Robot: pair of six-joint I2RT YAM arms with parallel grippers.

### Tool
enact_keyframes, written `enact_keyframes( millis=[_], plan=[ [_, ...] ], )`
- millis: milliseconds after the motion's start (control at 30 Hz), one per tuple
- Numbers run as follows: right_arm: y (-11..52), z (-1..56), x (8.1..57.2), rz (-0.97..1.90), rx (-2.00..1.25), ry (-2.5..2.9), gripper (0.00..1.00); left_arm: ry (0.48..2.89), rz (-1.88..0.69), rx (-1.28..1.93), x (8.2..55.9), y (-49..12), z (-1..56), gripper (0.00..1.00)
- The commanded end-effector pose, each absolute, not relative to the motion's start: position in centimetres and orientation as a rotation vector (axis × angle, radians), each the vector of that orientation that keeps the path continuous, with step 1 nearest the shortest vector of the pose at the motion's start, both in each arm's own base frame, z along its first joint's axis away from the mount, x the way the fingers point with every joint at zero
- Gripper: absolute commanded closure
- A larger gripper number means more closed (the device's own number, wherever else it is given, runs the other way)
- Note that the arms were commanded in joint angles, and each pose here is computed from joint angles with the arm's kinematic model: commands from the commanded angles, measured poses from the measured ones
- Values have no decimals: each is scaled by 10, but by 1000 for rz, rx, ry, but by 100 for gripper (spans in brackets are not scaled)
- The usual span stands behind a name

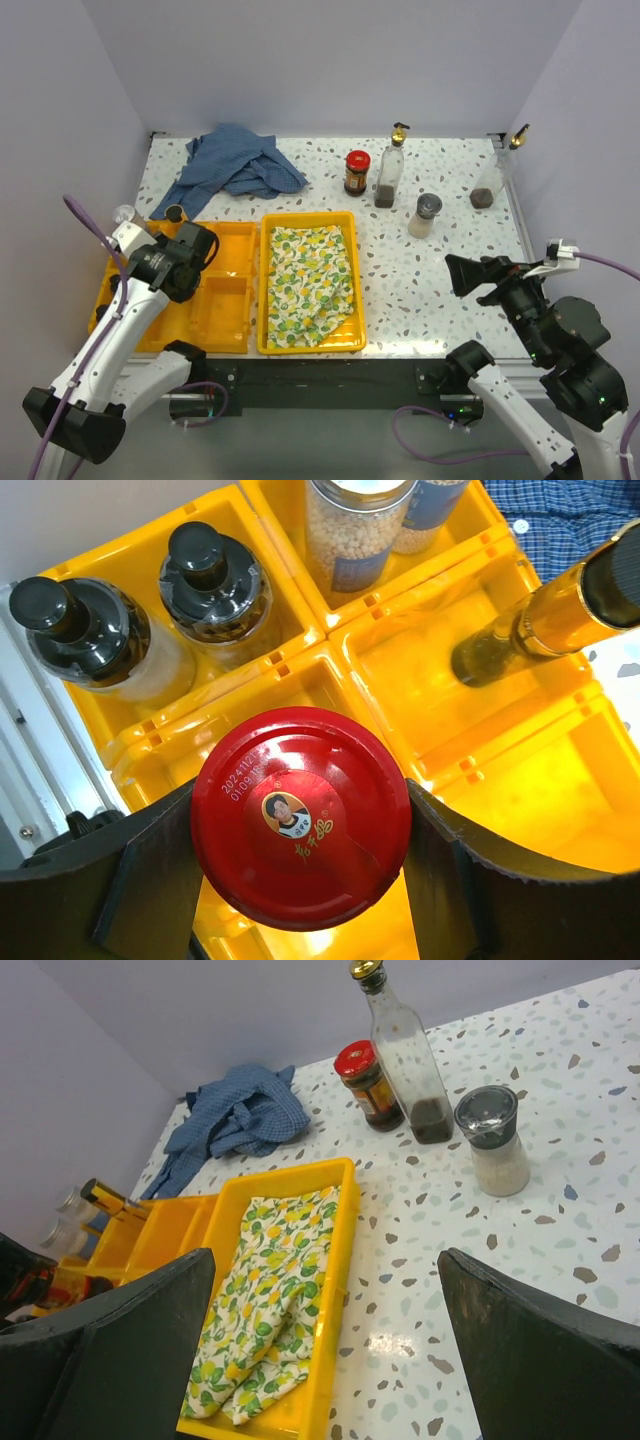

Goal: Organize the condiment bottles
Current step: Place the bottle in the storage box.

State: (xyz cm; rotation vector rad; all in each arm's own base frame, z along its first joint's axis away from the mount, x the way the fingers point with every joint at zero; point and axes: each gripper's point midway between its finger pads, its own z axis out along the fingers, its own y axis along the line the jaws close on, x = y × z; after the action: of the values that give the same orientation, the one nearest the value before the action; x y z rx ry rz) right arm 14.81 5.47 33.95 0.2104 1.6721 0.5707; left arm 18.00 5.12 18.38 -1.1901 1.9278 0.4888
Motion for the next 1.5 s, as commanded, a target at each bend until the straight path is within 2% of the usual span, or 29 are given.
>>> enact_keyframes(
  millis=[0,267,567,700,733,833,933,1100,1233,1467],
  plan=[
    [55,347,143,592,198,1645,1,1774,559,-1172,189,69,202,100],
    [55,350,142,602,198,1637,1,1746,612,-1150,202,71,197,100],
    [57,344,142,606,195,1652,1,1773,461,-1094,228,52,168,100],
    [55,343,141,609,208,1649,1,1780,441,-1086,232,49,156,81],
    [56,343,141,611,204,1647,1,1781,442,-1082,233,49,154,70],
    [56,342,142,606,204,1653,1,1802,469,-1077,232,49,148,48],
    [57,340,142,605,203,1661,1,1813,475,-1083,232,48,145,34],
    [56,340,141,606,202,1662,1,1829,456,-1097,227,47,142,18],
    [55,343,138,615,199,1650,1,1802,384,-1070,229,45,158,0],
    [49,353,131,604,190,1631,1,1761,241,-1044,235,36,214,0]
  ],
)
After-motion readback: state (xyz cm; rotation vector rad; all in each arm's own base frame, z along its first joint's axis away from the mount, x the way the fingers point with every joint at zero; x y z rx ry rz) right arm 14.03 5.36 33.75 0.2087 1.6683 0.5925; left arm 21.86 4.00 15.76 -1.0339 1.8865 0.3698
